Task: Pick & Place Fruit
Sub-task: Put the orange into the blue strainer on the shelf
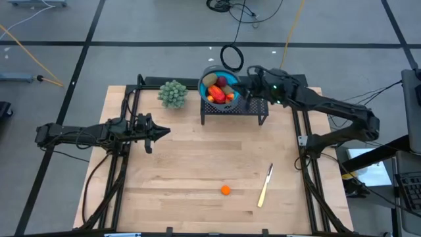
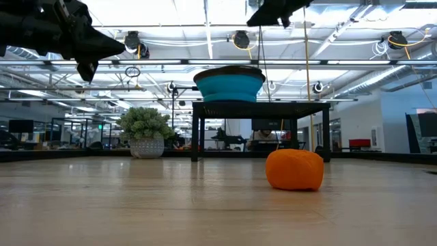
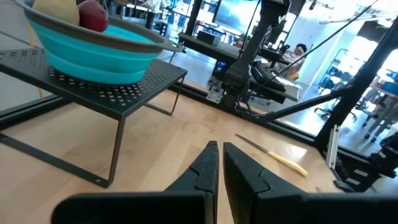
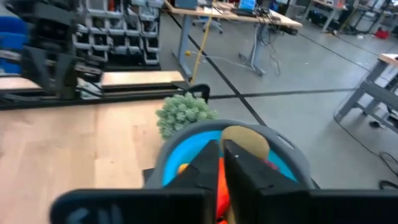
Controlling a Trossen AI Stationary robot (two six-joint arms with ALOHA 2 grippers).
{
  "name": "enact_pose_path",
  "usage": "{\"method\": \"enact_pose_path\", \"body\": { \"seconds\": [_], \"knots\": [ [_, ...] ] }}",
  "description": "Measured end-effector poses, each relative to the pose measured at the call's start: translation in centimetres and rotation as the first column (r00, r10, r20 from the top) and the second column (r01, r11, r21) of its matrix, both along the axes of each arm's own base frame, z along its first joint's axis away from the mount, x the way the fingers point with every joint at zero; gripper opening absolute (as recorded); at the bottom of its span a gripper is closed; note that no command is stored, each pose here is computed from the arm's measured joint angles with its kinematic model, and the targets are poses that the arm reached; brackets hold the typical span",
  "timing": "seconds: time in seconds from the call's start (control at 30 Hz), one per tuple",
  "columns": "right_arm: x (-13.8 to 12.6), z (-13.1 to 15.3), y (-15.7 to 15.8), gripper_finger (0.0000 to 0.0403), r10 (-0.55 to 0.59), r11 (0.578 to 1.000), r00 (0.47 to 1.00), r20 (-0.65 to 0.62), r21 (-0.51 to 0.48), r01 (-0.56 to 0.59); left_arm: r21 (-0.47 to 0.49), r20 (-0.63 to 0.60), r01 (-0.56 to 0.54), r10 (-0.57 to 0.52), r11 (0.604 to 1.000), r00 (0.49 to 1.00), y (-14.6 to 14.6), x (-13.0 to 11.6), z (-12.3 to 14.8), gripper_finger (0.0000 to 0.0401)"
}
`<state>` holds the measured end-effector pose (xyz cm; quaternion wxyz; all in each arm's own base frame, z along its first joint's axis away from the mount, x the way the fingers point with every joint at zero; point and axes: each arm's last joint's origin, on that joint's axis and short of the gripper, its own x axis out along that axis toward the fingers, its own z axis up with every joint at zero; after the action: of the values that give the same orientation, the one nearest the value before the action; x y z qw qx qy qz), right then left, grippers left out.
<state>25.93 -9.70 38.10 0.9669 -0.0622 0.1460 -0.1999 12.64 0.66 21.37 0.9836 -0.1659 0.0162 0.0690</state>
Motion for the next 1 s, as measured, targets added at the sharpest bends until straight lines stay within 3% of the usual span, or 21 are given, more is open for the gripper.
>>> {"method": "enact_pose_path", "body": {
  "seconds": [0.63,1.0],
  "knots": [
    [-8.5,-4.7,5.6,0.0001,0.087,0.987,0.975,0.202,0.118,-0.112,0.046,0.023,0.0,-0.002,0.999,1.0,0.0,0.0,0.3,0.0021],
    [-13.4,-7.7,7.2,0.0001,0.211,0.968,0.94,0.267,0.08,-0.24,0.055,0.075,-0.004,0.0,0.998,0.997,0.0,0.3,1.9,0.0021]
  ]
}}
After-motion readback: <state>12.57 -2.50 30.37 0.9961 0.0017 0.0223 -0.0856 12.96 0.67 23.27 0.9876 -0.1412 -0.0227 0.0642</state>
